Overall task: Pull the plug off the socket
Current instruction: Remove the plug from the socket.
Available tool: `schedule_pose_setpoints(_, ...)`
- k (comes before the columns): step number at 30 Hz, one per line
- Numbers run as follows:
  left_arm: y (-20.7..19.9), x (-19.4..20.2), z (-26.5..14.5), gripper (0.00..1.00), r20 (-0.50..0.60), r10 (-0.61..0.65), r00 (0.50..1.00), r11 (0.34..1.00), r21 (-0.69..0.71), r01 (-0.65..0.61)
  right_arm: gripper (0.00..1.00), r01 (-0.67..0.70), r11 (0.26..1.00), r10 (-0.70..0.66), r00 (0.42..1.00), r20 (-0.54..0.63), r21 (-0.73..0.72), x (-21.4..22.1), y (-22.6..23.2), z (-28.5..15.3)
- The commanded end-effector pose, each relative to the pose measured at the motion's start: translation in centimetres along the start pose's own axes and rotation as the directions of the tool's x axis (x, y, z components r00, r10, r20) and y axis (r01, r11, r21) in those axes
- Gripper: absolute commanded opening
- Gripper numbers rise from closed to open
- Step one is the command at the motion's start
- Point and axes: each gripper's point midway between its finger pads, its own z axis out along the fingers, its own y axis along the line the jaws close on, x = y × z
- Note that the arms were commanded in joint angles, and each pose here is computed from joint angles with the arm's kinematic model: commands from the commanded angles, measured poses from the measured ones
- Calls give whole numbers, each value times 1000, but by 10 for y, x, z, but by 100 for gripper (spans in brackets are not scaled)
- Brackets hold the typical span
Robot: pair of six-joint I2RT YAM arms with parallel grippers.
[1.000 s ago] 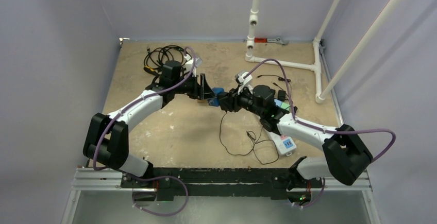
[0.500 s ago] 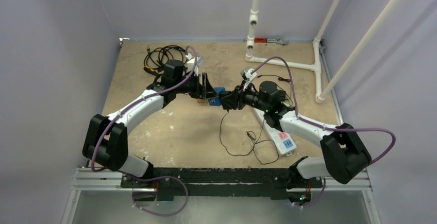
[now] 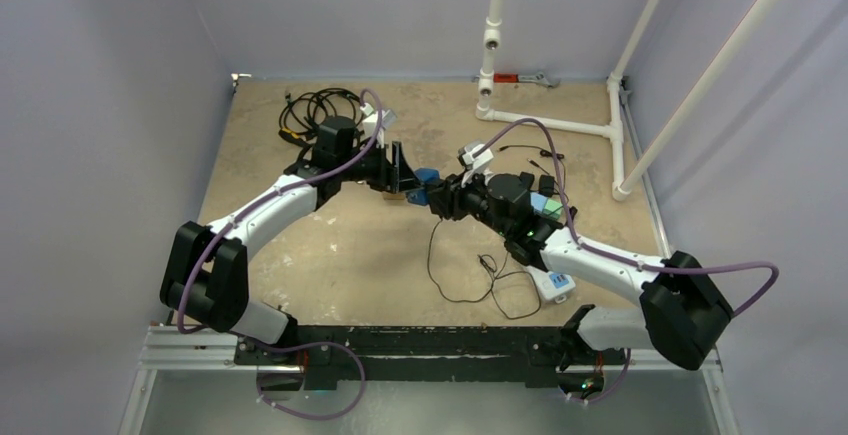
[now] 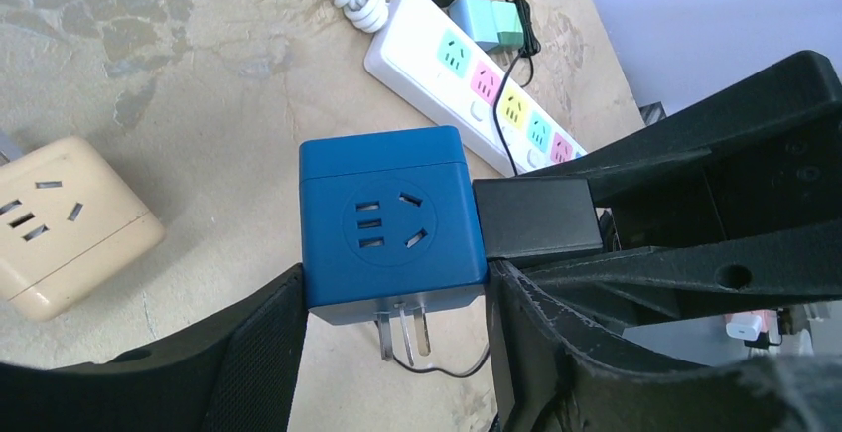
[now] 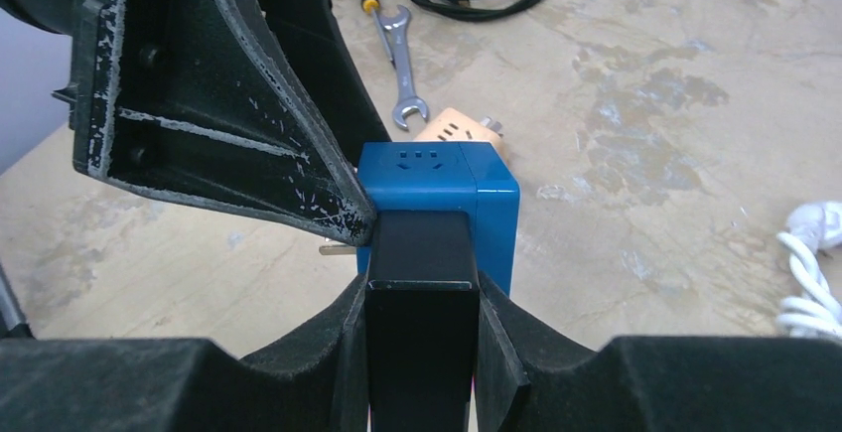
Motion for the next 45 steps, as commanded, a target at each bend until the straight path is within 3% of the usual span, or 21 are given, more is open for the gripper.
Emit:
schedule_pose_setpoints(1, 7, -6, 0, 0, 30, 3, 1000, 1000, -18, -3, 0, 33, 988, -52, 991, 120, 152, -44, -12, 4)
schedule_pose_setpoints(5, 7, -7, -1, 0, 33, 7, 999, 1000, -21, -7, 0, 17, 983, -42, 991, 128, 185, -44, -17, 1)
schedule_pose_setpoints(10, 6, -10, -3, 0, 34, 24, 999, 999, -29, -23, 0, -2, 995, -11, 991, 137, 96, -46, -1, 2)
schedule_pose_setpoints(11, 6, -10, -4, 8, 33, 30, 999, 999, -33, -29, 0, -5, 996, -9, 990, 144, 92, -48, 0, 1)
schedule_pose_setpoints(13, 3, -12, -6, 31, 39, 40, 998, 999, -31, -39, 0, -7, 996, -7, 987, 158, 91, -52, 0, -1)
schedule_pose_setpoints(14, 1, -14, -7, 48, 42, 46, 998, 999, -25, -45, 0, -9, 996, -6, 986, 164, 90, -54, -1, -2)
schedule_pose_setpoints(16, -2, -15, -8, 67, 45, 58, 997, 998, -12, -58, 0, -12, 996, -3, 985, 174, 85, -58, -2, -5)
schedule_pose_setpoints(20, -16, -18, -14, 93, 51, 107, 993, 993, 37, -109, 0, -24, 997, 11, 982, 189, 67, -66, -9, -10)
schedule_pose_setpoints(21, -19, -20, -16, 96, 55, 120, 991, 991, 45, -122, 0, -25, 998, 14, 981, 192, 56, -68, -10, -12)
schedule_pose_setpoints(29, -34, -30, -33, 99, 103, 229, 968, 971, 48, -235, 0, -33, 999, 38, 977, 208, -28, -84, -19, -22)
schedule_pose_setpoints(36, -37, -24, -31, 99, 81, 224, 971, 970, 75, -230, 0, -33, 985, 71, 973, 221, -170, -93, 4, -28)
schedule_pose_setpoints(41, -34, -26, -39, 99, 88, 275, 957, 960, 21, -278, 0, -50, 970, 100, 974, 202, -239, -98, 14, -31)
schedule_pose_setpoints(45, -43, -19, -36, 99, 69, 284, 956, 955, 70, -289, 0, -58, 963, 110, 976, 187, -262, -99, 19, -31)
